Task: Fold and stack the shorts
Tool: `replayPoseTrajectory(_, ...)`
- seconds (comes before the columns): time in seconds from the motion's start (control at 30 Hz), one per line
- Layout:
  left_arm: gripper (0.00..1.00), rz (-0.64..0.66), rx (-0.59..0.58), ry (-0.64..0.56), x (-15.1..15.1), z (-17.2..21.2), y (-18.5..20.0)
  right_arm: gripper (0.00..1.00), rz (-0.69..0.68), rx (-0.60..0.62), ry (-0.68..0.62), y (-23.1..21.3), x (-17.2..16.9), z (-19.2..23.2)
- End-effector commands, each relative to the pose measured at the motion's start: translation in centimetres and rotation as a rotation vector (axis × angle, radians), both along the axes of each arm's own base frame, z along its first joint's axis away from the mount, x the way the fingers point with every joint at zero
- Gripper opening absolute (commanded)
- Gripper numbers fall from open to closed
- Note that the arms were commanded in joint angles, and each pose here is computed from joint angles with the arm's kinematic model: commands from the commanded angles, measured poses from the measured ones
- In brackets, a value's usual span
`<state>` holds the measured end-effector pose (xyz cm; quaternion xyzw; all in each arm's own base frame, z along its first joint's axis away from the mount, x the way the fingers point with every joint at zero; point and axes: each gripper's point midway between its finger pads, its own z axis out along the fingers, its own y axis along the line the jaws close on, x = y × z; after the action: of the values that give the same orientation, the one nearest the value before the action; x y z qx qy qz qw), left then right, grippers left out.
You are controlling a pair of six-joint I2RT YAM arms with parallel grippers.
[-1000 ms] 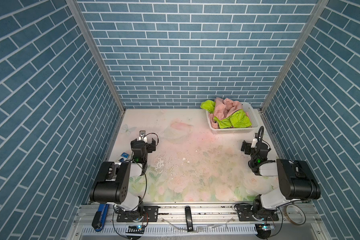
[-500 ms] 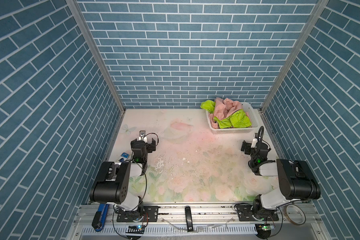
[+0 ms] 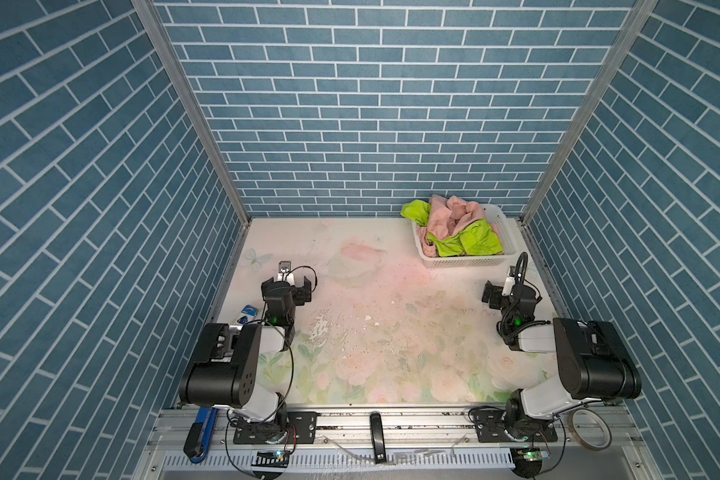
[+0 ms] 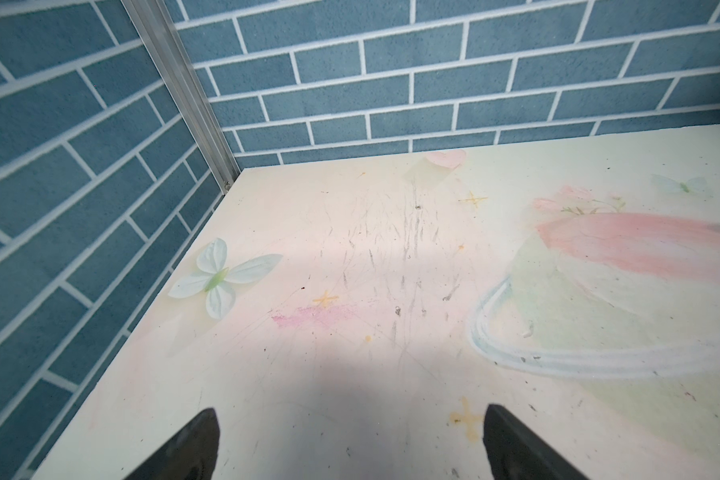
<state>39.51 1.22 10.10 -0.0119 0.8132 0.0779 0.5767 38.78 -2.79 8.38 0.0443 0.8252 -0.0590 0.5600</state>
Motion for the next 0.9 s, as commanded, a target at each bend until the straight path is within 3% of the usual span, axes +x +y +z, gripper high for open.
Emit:
replayPoseTrajectory(0.0,1.00,-0.004,0.004,0.025,-0.1,-0.7,0.0,0.99,-0.007,0.005,-0.011,-0.1,0.5,0.5)
replayPoseTrajectory(0.37,1.00,0.034,0.002,0.026,-0.2,-0.3,0.6,0.97,-0.002,-0.003,-0.048,-0.1,0.0,1.7)
replayPoseTrajectory(0.63,1.00,0.055,0.007,-0.019,-1.3,3.8,0.9,0.94,0.015,0.058,-0.035,1.0,-2.5,6.0)
replayPoseTrajectory(0.87,1.00,0.008,-0.191,0.064,-1.7,10.2,-1.8,0.93,0.242,0.061,0.155,7.1,-1.1,12.2)
